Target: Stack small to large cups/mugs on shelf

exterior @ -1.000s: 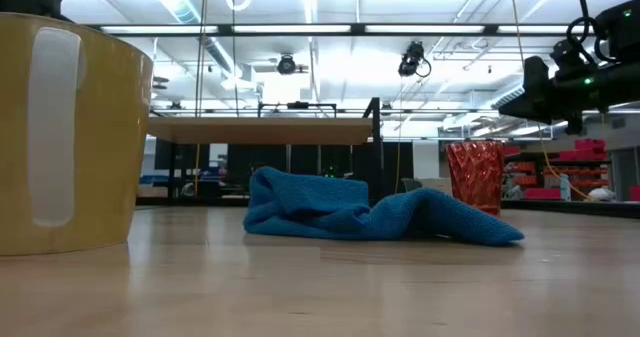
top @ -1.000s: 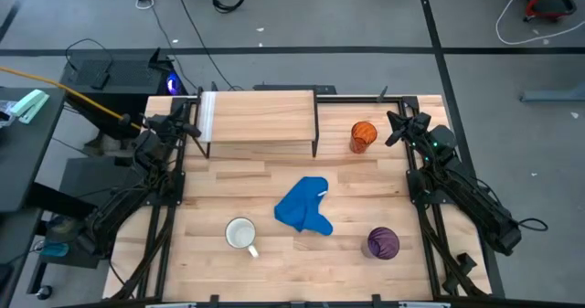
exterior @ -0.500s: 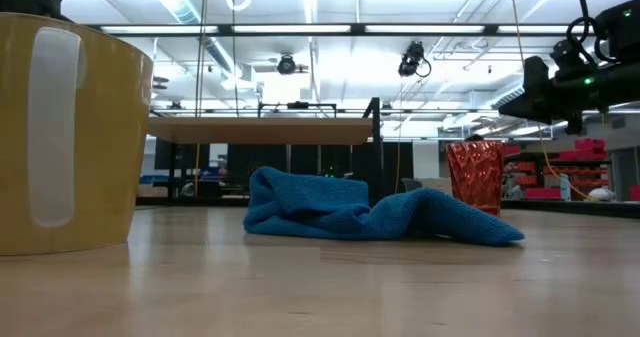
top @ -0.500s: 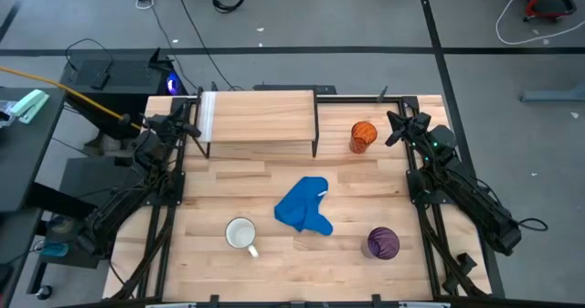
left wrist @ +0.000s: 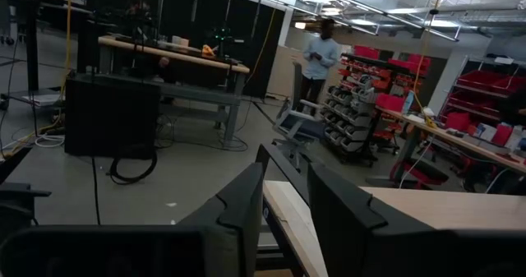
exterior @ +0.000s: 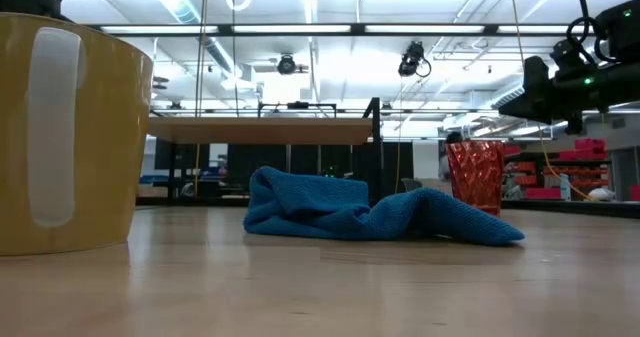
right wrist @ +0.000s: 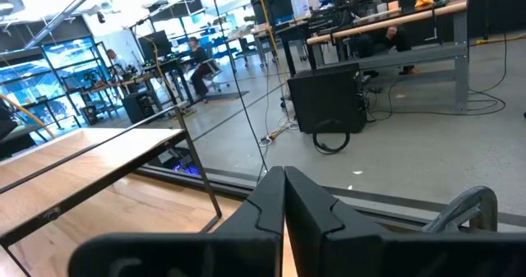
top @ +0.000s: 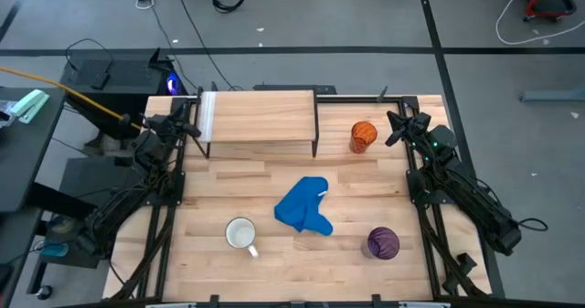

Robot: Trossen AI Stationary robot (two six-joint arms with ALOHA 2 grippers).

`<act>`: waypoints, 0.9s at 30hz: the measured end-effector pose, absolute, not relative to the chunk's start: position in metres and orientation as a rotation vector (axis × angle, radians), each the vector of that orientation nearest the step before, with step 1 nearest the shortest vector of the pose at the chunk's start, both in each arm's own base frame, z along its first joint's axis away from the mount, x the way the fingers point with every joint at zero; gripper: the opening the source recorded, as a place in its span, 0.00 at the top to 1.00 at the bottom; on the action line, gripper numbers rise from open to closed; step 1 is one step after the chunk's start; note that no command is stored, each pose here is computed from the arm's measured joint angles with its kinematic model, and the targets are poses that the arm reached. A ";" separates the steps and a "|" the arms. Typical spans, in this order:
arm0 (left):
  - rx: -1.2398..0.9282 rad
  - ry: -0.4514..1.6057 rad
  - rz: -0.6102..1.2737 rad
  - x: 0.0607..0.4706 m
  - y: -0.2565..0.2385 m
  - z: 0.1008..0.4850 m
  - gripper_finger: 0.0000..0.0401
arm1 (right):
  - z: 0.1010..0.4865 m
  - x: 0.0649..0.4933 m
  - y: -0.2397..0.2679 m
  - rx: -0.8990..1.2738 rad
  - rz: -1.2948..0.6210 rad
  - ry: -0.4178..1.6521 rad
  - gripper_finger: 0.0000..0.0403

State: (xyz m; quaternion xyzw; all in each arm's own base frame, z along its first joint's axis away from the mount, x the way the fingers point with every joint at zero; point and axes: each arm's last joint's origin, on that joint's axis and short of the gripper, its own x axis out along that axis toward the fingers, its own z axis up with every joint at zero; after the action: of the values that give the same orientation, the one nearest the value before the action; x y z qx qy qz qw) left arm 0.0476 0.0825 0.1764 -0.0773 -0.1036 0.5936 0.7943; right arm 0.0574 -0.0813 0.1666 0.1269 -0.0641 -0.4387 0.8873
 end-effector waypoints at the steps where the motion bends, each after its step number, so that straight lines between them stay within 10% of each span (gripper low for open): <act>1: -0.166 -0.223 1.276 0.048 0.083 0.176 0.73 | 0.167 0.057 -0.081 0.264 -0.912 -0.133 0.96; 27: -0.558 -0.514 1.208 0.048 0.083 0.176 0.73 | 0.168 0.057 -0.081 0.489 -0.891 -0.260 0.96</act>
State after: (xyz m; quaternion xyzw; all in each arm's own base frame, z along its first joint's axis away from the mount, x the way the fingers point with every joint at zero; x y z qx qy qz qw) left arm 0.0476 0.0825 0.1764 -0.2559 -0.2359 0.5541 0.7562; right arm 0.0573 -0.0813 0.1680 0.2335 -0.1243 -0.4255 0.8655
